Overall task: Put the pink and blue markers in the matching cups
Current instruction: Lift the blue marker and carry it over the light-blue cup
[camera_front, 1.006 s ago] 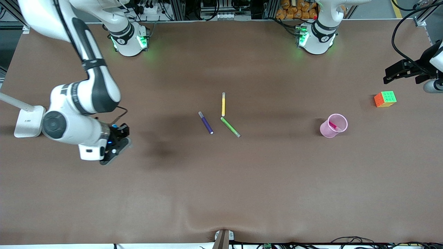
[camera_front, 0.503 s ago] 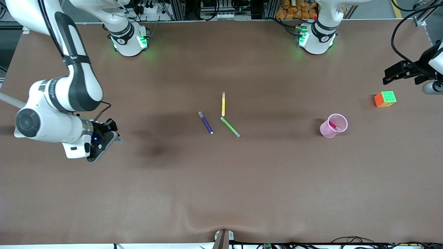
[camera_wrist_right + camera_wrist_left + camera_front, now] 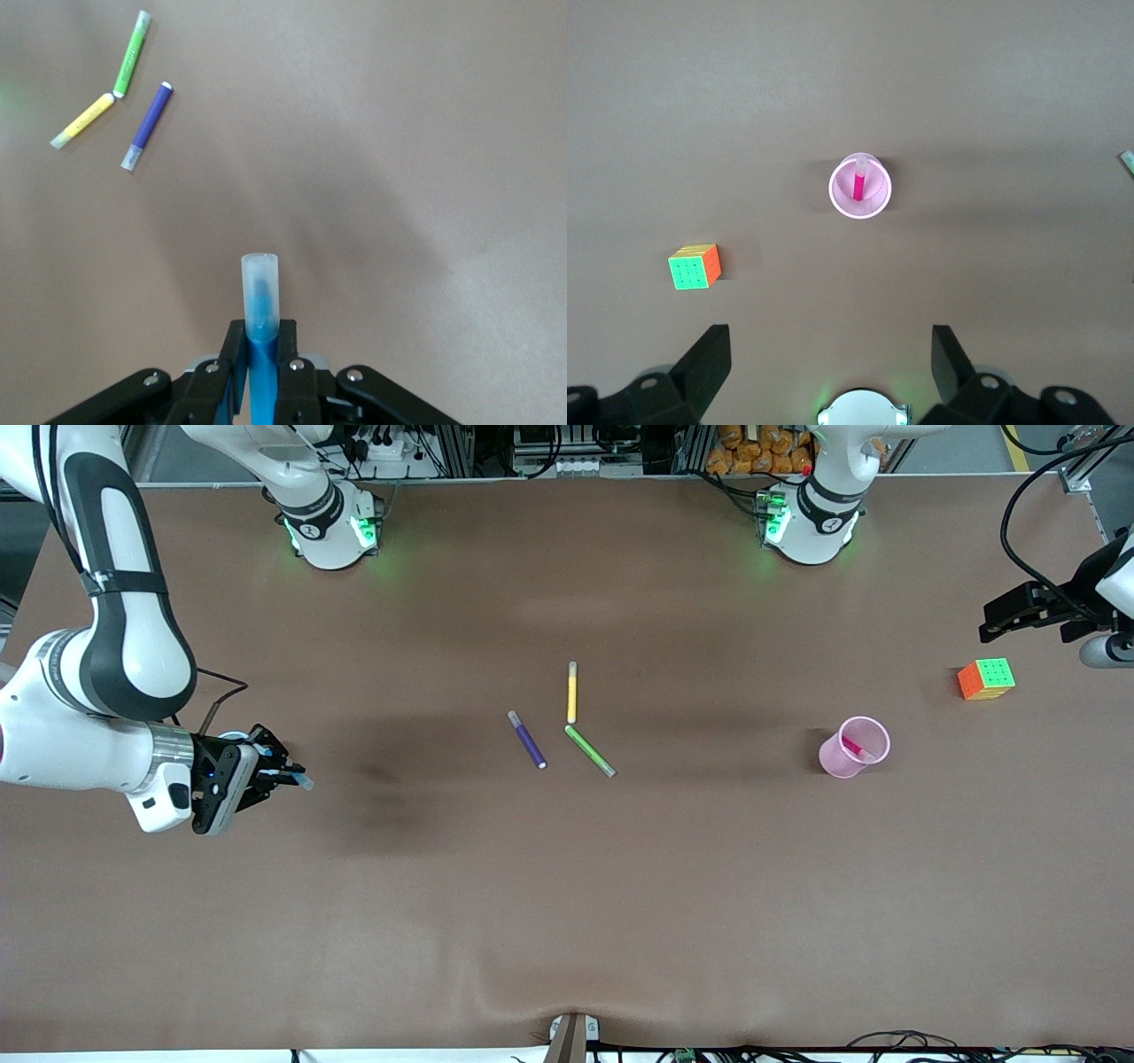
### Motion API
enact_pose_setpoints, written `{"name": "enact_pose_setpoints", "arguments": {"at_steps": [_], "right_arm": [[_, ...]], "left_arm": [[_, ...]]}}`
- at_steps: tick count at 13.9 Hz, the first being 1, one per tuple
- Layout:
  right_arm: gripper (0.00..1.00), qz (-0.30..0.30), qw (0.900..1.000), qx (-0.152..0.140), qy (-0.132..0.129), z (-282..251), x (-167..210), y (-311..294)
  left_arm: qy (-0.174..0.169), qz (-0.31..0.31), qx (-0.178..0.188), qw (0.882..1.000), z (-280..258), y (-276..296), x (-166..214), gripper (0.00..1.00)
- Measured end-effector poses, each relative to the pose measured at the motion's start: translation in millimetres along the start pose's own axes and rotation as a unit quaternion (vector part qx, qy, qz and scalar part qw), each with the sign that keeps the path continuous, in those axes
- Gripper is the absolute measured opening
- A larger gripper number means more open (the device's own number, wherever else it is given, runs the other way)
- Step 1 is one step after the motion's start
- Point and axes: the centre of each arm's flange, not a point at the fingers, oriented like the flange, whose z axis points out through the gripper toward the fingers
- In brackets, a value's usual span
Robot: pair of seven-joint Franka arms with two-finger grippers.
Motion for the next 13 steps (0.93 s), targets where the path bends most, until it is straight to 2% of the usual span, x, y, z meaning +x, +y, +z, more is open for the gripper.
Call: {"name": "enact_pose_setpoints", "arguments": {"at_steps": [4, 8, 11, 13], "right_arm": [[0.17, -0.006, 1.000, 0.006, 0.009, -22, -31, 9], [0.17, -0.056, 0.998, 0.002, 0.030, -37, -55, 3], [0.17, -0.129, 0.989, 0.004, 0.078, -46, -79, 2], [0.17, -0.166, 0.979, 0.017, 0.115, -47, -107, 8]], "left_arm": [[-0.002, 0.000, 0.000, 1.000, 2, 0, 1, 1.00], [-0.002, 0.000, 0.000, 1.000, 2, 0, 2, 1.00], [-0.003, 0.000, 0.000, 1.000, 3, 0, 2, 1.00], [-0.003, 0.000, 0.000, 1.000, 3, 0, 2, 1.00]]}}
